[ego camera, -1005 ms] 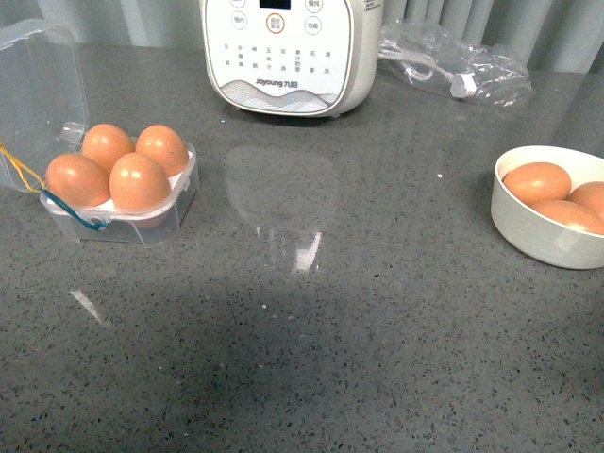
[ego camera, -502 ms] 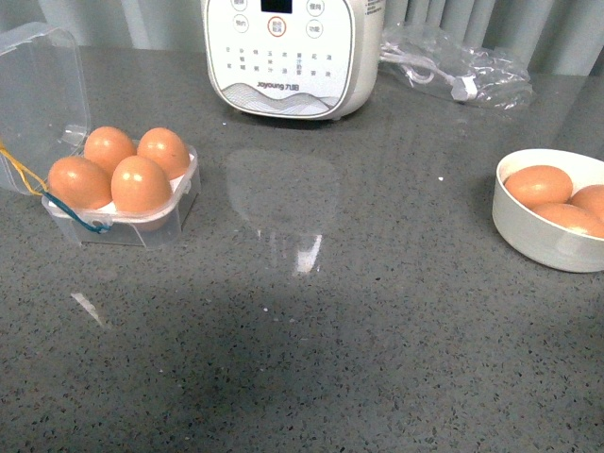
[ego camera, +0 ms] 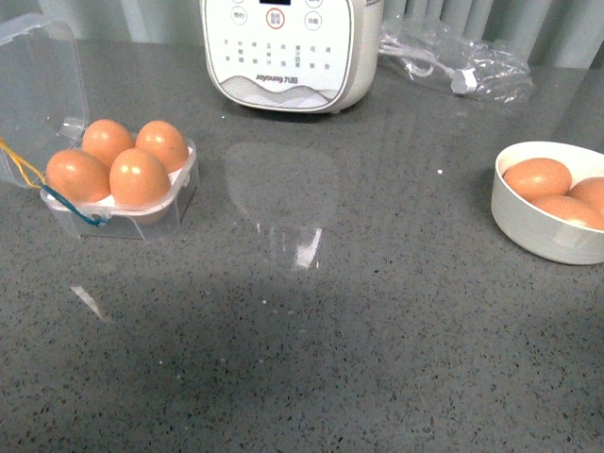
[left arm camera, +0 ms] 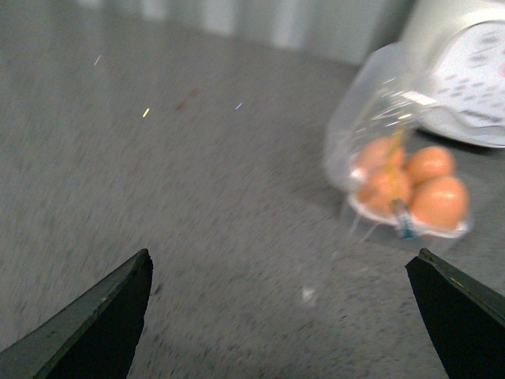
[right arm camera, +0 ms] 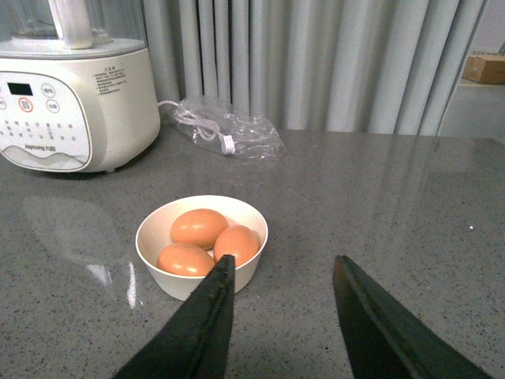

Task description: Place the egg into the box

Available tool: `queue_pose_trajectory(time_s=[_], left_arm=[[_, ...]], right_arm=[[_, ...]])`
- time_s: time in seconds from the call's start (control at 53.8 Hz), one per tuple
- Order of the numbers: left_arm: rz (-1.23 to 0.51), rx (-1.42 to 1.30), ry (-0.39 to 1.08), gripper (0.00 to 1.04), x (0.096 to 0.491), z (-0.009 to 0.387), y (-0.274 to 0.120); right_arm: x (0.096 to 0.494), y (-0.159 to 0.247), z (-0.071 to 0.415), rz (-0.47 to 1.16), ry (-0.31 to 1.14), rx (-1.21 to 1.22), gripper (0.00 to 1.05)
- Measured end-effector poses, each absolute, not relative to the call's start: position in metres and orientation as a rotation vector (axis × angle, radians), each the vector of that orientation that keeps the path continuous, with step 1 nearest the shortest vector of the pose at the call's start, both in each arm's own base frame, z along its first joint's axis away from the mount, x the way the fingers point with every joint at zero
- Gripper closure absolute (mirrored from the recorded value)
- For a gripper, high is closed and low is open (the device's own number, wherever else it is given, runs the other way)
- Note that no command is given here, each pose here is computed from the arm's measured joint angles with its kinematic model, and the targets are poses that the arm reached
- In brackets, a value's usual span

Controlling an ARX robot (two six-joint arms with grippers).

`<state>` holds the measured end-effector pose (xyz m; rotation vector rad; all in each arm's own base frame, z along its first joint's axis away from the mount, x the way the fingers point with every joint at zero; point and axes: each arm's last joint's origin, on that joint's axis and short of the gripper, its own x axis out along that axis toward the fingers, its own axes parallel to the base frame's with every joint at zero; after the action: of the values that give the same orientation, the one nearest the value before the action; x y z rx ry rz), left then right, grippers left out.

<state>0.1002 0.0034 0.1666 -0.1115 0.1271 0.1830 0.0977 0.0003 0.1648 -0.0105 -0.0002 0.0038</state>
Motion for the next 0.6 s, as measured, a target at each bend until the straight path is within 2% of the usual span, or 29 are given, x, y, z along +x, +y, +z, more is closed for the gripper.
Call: queue_pose_trajectory(time_s=[0.093, 0.26, 0.372, 0.484, 0.595], left_arm=[[0.288, -0.236, 0.202, 0.07, 0.112, 0.168, 0.012], [0.434, -0.322, 0.197, 0.07, 0.142, 0.196, 0.034], [0.534, -0.344, 0.223, 0.07, 0.176, 0.204, 0.051], [0.587, -0.365, 0.326, 0.07, 0.227, 0.194, 0.066], [0.636, -0.368, 0.366, 0.07, 0.266, 0.188, 0.077]], right_arm=[[0.098, 0.0, 0.165, 0.005, -0.001, -0.01, 0.48], [0.098, 0.0, 0.165, 0.004, -0.001, -0.01, 0.23], [0.098, 0.0, 0.165, 0.004, -0.001, -0.01, 0.05], [0.098, 0.0, 0.165, 0.004, -0.001, -0.01, 0.07], [0.098, 0.0, 0.165, 0.004, -0.001, -0.01, 0.07]])
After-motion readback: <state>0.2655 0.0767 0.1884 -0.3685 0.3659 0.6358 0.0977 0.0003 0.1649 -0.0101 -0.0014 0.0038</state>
